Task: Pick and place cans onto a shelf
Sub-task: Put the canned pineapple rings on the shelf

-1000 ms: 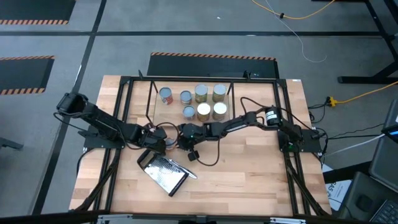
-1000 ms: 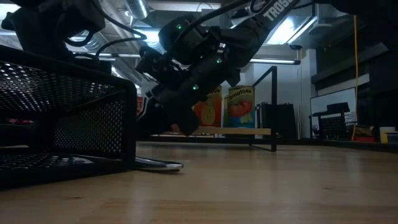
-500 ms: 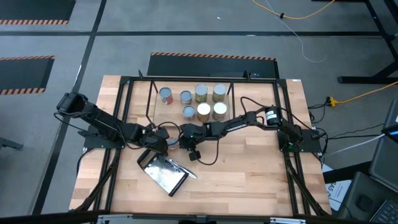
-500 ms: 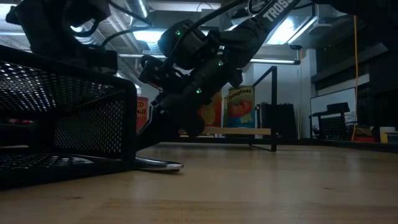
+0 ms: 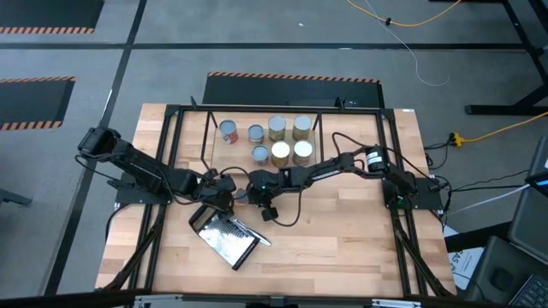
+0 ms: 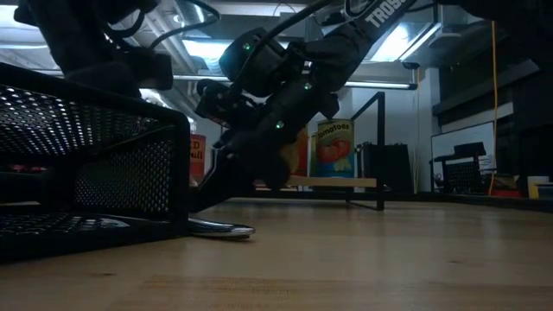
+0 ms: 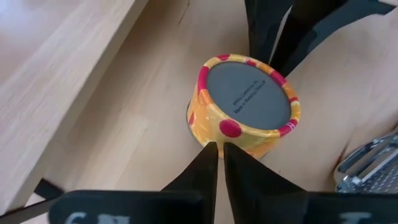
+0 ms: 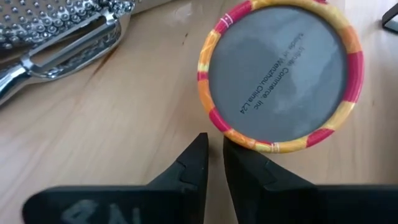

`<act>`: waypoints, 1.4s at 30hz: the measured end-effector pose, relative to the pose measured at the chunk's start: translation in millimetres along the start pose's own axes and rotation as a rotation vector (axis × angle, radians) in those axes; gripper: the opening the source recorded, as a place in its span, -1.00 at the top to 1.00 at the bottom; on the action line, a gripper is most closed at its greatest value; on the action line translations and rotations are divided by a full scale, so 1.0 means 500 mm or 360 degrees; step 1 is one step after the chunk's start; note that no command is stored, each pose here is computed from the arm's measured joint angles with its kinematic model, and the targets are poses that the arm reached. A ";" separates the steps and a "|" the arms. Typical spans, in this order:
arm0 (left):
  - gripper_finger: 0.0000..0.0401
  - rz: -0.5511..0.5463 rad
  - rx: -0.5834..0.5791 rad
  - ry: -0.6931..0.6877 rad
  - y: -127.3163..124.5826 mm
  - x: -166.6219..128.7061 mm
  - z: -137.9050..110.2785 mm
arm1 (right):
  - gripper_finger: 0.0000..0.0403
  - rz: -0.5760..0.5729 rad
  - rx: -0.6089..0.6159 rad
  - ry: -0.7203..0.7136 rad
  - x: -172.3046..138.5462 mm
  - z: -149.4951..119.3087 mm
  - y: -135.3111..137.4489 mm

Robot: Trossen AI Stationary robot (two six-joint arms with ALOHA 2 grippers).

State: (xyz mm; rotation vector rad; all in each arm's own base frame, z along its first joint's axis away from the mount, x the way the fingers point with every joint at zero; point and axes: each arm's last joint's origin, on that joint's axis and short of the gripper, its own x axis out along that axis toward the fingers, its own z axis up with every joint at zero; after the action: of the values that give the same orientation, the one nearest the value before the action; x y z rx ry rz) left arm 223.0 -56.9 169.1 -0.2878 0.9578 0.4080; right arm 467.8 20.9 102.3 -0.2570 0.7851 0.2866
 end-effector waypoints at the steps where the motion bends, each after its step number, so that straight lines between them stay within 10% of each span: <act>1: 0.90 -0.0006 -0.0003 -0.0007 -0.001 0.000 0.001 | 0.71 0.0006 0.0003 0.0018 -0.001 -0.001 0.000; 19: 0.99 -0.0040 0.0016 -0.0048 -0.005 -0.001 0.007 | 0.71 0.0167 0.0100 0.0536 -0.067 0.068 -0.013; 42: 0.99 0.0024 0.0128 0.0109 0.005 0.002 -0.011 | 0.71 0.0044 -0.0020 0.0179 -0.041 0.110 -0.030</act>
State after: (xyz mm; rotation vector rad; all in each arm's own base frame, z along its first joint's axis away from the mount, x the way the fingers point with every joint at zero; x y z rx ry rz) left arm 218.3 -56.9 165.1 -0.2229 1.0411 0.3742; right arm 495.2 22.1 156.5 -0.2763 0.8990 0.3054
